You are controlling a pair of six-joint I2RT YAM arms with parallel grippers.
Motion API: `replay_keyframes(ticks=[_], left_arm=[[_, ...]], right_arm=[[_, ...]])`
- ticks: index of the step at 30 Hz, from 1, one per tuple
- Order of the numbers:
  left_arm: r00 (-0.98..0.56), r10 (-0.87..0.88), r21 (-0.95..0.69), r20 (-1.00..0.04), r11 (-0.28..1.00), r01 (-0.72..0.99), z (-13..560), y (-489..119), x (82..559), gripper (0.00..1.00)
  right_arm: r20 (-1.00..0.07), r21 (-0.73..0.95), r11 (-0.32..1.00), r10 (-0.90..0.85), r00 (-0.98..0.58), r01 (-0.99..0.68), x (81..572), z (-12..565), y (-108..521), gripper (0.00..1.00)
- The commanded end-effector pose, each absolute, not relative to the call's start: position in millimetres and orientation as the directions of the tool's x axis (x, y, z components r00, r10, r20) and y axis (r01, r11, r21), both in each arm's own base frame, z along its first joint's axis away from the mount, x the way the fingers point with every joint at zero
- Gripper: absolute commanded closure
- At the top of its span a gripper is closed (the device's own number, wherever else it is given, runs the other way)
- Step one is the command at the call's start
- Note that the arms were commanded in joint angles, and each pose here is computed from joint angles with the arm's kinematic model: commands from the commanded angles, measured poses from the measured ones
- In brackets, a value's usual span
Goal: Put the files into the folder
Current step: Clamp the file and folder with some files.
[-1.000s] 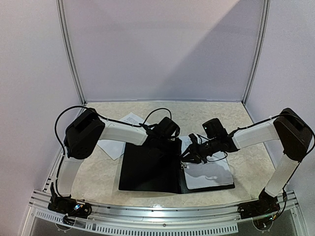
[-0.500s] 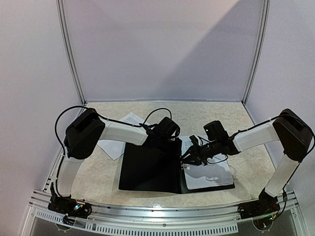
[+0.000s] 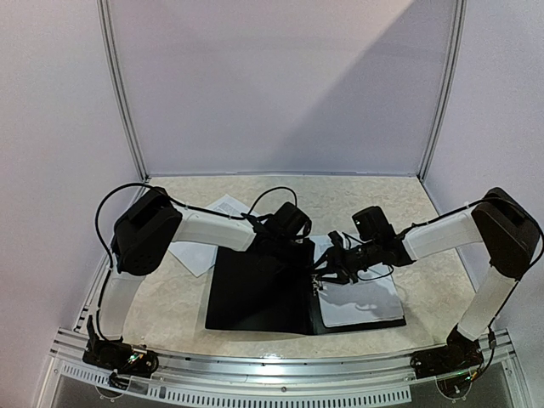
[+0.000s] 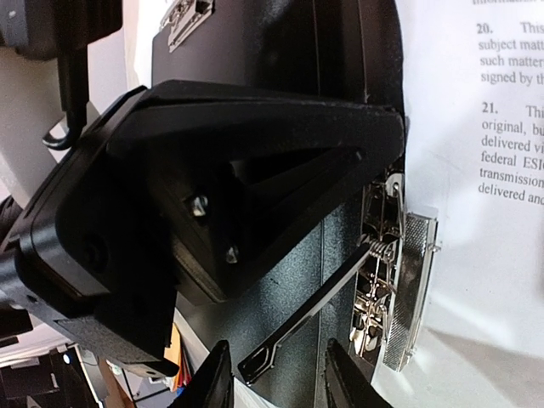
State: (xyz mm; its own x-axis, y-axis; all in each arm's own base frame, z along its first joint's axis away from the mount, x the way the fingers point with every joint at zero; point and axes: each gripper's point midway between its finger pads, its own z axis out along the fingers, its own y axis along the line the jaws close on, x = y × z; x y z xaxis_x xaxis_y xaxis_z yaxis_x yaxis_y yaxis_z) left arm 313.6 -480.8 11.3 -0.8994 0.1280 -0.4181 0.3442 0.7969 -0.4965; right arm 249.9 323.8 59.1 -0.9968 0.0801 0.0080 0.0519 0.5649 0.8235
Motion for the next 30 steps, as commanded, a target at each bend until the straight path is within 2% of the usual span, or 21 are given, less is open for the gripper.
replay_keyframes(ticks=[1,4,9,20,30], left_arm=[[-0.925,0.215,-0.426,-0.313,0.838,0.339,-35.6,-468.4,281.3,1.0],[-0.925,0.217,-0.427,-0.313,0.838,0.341,-35.3,-469.0,281.3,1.0],[-0.924,0.219,-0.429,-0.313,0.836,0.343,-35.3,-470.1,281.0,1.0],[-0.925,0.219,-0.429,-0.31,0.836,0.342,-36.3,-469.9,280.6,1.0],[-0.926,0.22,-0.429,-0.306,0.837,0.34,-38.3,-469.8,280.0,1.0]], right_arm=[[-0.028,0.829,0.558,0.096,-0.995,0.031,259.5,72.6,323.4,0.61],[-0.03,0.826,0.563,0.102,-0.994,0.033,259.9,72.0,322.1,0.6],[-0.026,0.825,0.564,0.112,-0.993,0.042,259.0,70.1,318.3,0.66],[-0.021,0.825,0.563,0.128,-0.992,0.055,260.2,67.9,314.0,0.68],[0.0,0.834,0.547,0.119,-0.993,0.065,255.6,65.5,315.2,0.82]])
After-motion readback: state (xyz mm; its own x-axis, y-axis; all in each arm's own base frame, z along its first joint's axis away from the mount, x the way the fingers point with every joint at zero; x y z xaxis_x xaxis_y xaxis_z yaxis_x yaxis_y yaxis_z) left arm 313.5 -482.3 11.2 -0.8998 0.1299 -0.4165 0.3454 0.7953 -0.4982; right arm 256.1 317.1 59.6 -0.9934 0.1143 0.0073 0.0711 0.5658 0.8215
